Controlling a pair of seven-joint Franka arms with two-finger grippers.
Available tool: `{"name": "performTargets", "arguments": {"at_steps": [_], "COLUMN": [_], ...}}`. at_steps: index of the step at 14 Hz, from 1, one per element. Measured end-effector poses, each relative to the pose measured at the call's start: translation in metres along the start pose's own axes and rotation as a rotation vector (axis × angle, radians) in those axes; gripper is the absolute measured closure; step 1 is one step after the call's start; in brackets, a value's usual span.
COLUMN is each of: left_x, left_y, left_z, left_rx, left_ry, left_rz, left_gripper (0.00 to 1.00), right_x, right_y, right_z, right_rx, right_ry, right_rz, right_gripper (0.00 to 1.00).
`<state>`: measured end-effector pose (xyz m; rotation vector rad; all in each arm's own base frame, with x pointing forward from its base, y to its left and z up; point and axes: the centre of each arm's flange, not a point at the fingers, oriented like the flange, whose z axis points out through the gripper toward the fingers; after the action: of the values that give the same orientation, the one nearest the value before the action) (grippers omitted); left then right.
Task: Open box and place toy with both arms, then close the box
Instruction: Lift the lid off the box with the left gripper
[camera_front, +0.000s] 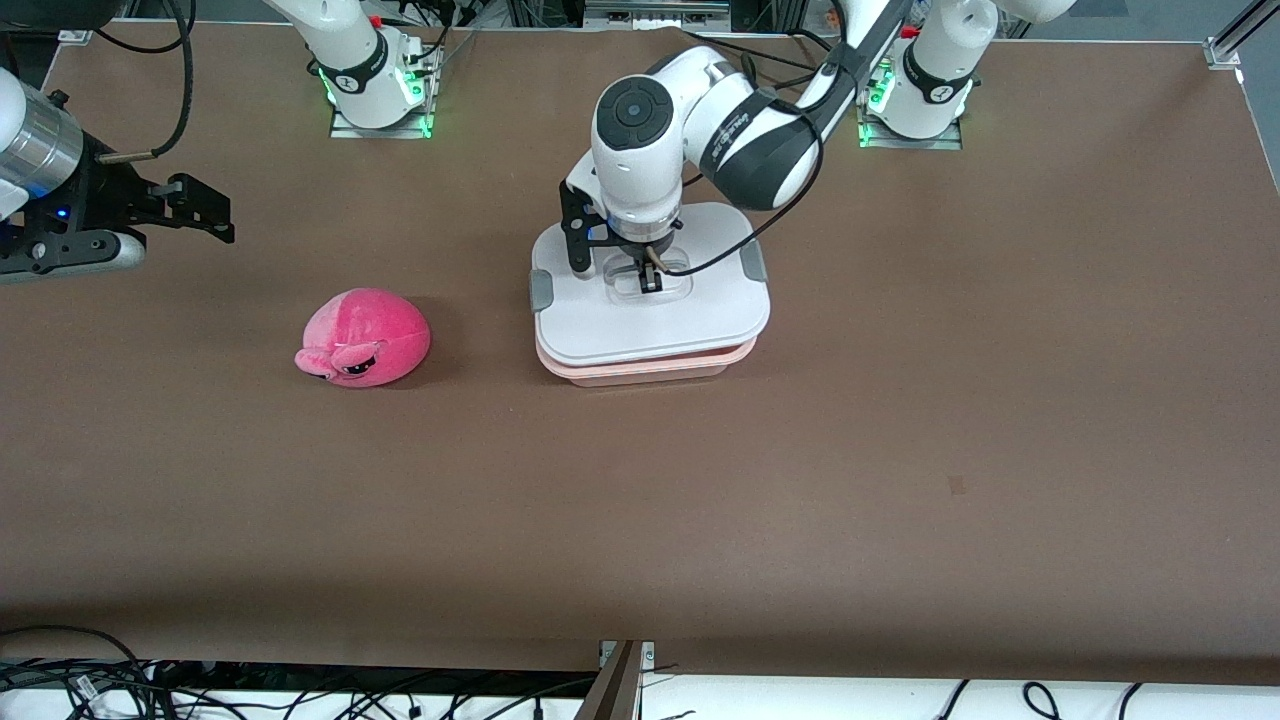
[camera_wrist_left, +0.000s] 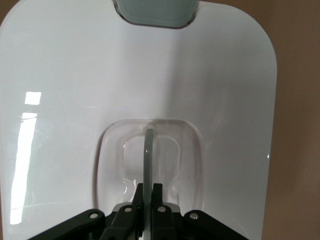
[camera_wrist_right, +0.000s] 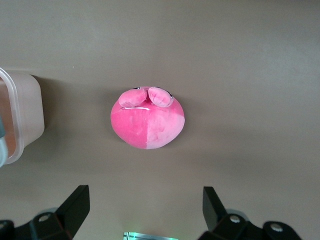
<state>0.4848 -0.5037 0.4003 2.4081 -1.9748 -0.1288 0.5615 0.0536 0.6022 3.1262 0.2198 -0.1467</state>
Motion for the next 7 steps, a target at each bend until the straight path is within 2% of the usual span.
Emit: {"name": "performTargets", "arguments": {"at_steps": [3, 5, 7], "left_x": [-0.046, -0.104, -0.178], "left_y": [-0.04, -0.089, -0.144], "left_z": [-0.038, -0.058, -0.073], "left_rx": [-0.03, -0.057, -0.082], "left_ry": [-0.04, -0.051, -0.044], "left_rz": [-0.084, -0.133, -0.162], "left_gripper": [0.93, 0.93, 0.93], "right_x": [0.001, 0.006, 0.02], "right_y": [-0.001, -0.003, -0.005], "right_z": [0.001, 0.008, 0.025], "right_rx": [-0.001, -0.002, -0.002], "right_ry": [-0.001, -0.008, -0.013], "right_rz": [-0.002, -0.006, -0.011], "right_gripper": [0.0, 0.0, 0.0]}}
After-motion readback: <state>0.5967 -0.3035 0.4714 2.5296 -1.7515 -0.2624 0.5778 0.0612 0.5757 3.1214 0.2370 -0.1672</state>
